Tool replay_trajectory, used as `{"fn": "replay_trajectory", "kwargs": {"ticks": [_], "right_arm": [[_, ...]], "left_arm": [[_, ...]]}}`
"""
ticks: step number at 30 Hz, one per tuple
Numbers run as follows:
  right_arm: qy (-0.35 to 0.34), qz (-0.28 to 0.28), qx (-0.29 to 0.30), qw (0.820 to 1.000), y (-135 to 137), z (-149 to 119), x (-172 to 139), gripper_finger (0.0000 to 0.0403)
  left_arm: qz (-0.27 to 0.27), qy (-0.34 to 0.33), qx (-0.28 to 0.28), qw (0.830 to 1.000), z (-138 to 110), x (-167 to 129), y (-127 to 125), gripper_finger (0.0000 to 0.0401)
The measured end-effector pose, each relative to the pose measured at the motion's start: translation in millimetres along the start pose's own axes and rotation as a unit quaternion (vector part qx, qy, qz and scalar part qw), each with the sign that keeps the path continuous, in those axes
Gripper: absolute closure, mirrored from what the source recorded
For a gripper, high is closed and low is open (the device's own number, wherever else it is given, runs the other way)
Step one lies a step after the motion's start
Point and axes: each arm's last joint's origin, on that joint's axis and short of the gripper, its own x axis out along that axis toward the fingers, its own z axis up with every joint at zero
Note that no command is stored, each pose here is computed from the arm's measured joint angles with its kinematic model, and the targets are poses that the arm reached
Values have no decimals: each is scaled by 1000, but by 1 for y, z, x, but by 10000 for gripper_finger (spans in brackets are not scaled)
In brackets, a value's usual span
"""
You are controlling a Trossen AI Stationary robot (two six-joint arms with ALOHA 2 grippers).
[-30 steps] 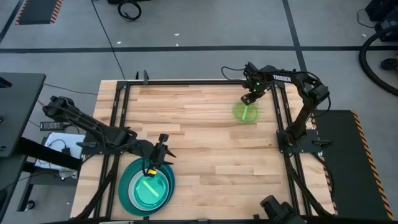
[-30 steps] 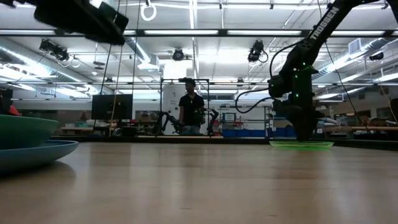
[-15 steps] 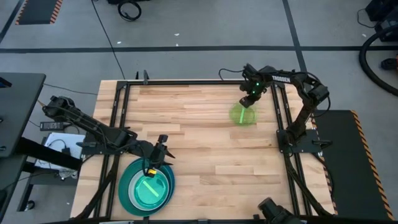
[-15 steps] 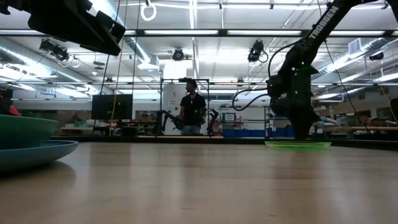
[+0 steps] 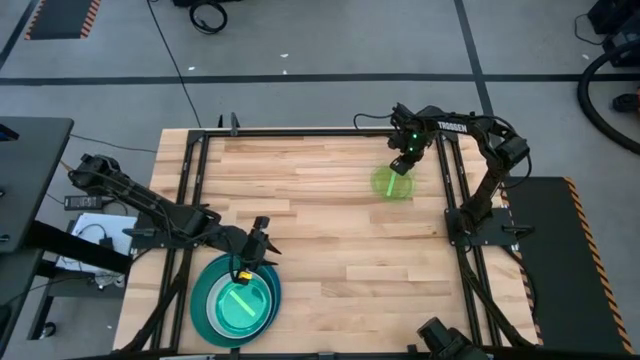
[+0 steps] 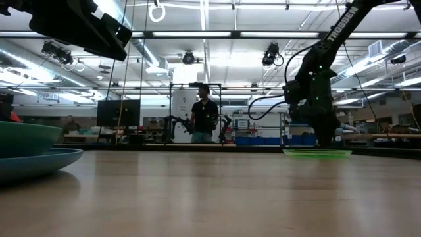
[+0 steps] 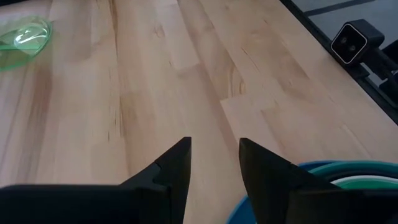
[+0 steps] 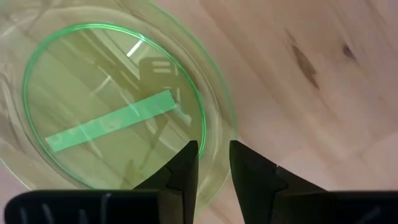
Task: Stack plastic plates
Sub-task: Stack the light green plate on top of the light green plate
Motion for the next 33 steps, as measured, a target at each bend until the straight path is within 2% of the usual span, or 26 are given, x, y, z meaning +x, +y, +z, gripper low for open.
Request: {"fn": "replay_trajectory", "kwargs": {"ticks": [10,19,25,33], "right_arm": [[5,-1,30,1000,-1,2,-8,302],[-28,-42,44,998,-7,11,-17,302],[-37,-20,55,998,-13,10,-15,302],[-26,21,34,999,-12,-4,8,302]], "left_arm": [[1,0,0,1000,0,0,0,260],[6,7,-10,1000,-1,0,3,260],[6,13,-16,1000,-2,0,3,260],[5,19,-25,1000,-3,0,2,260]]}}
